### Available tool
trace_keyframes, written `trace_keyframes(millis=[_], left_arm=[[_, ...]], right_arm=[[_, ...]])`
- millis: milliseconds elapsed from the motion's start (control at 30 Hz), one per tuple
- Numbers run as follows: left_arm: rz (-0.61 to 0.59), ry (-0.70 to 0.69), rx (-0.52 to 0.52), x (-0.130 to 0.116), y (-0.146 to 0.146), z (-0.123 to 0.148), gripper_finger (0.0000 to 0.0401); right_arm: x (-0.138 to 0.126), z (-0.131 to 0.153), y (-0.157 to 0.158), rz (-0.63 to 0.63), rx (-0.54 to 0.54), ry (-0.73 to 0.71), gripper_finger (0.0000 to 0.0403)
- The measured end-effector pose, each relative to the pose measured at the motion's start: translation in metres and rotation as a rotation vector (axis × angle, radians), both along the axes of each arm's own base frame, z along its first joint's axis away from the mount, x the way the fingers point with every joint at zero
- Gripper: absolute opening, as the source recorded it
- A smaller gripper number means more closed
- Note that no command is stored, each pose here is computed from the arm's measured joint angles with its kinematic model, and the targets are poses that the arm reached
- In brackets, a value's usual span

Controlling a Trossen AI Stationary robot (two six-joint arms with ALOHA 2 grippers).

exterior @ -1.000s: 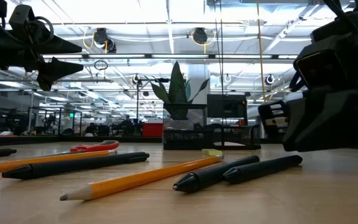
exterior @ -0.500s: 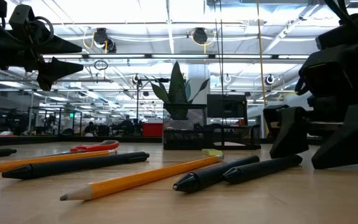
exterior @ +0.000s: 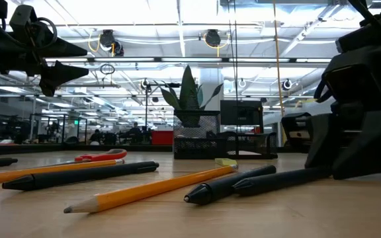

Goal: Pick and place office supplies into organizer
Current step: Put the black pen into the black desk organizer

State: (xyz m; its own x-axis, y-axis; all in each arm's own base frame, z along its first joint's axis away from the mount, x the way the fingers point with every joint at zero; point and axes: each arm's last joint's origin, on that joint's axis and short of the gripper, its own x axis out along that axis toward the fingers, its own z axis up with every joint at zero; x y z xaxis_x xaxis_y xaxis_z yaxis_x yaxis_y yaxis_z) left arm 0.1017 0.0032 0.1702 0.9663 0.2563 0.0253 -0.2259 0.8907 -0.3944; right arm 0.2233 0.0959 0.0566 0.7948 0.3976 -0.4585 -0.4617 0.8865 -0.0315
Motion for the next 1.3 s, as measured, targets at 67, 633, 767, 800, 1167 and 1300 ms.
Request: trace_keyframes(millis=[67, 633, 767, 800, 1167, 1300], left_arm=[[0.000, 0.000, 0.000, 0.000, 0.000, 0.000, 0.0255], [0.000, 0.000, 0.000, 0.000, 0.000, 0.000, 0.0255], [0.000, 0.000, 0.000, 0.000, 0.000, 0.000, 0.0255], [0.000, 0.000, 0.000, 0.000, 0.000, 0.000, 0.0255], [0.000, 0.000, 0.000, 0.000, 0.000, 0.000, 0.0255], [0.000, 0.000, 0.000, 0.000, 0.000, 0.000, 0.0255]], right_arm=[[0.000, 0.000, 0.000, 0.000, 0.000, 0.000, 0.0057], [0.003, 0.009, 0.002, -0.035, 0.104, -0.066, 0.0023], [0.004, 0.010, 0.002, -0.034, 0.112, -0.080, 0.0025], [0.004, 0.011, 0.003, -0.032, 0.113, -0.083, 0.0027], [0.005, 0.021, 0.008, -0.017, 0.158, -0.184, 0.0026], [0.009, 0.026, 0.008, -0.056, 0.162, -0.229, 0.0027]])
